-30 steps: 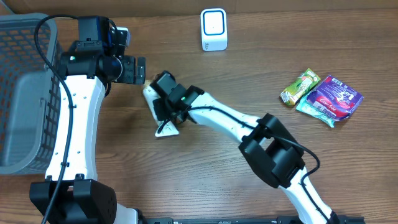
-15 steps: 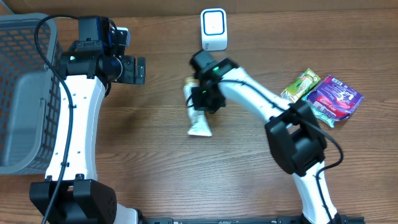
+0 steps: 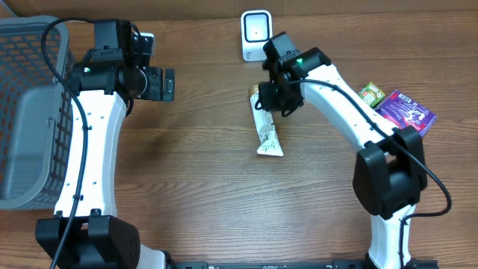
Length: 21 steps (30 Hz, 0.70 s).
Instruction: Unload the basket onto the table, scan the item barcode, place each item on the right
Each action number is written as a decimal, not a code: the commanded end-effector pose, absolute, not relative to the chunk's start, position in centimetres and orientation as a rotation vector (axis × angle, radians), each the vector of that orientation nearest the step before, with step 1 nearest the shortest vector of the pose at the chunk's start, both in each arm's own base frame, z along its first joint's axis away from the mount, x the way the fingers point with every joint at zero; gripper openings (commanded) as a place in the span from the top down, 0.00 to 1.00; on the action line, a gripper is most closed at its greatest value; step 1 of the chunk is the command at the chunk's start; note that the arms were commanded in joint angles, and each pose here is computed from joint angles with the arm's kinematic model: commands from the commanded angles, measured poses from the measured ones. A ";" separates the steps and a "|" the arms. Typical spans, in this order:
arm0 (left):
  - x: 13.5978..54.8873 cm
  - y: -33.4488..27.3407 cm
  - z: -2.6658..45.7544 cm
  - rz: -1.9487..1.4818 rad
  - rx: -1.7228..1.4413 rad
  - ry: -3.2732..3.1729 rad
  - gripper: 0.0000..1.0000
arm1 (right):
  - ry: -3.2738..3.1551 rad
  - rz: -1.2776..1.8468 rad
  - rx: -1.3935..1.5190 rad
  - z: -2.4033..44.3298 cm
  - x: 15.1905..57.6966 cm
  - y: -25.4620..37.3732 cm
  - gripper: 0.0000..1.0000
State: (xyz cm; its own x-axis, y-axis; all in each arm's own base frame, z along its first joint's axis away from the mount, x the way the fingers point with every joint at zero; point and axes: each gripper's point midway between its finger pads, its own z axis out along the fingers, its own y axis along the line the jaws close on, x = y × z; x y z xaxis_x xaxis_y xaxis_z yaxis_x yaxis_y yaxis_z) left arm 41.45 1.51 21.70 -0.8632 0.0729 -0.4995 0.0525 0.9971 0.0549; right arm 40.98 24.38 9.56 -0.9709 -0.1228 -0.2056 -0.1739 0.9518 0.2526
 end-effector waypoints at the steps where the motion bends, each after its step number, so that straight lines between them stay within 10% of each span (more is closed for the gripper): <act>1: 41.3 1.7 22.8 0.050 0.059 2.585 0.00 | 2.841 0.326 -0.093 10.4 42.7 23.3 0.96; 21: 41.3 1.7 22.8 0.050 0.059 2.585 0.00 | 2.741 0.277 0.163 6.6 43.3 25.1 0.96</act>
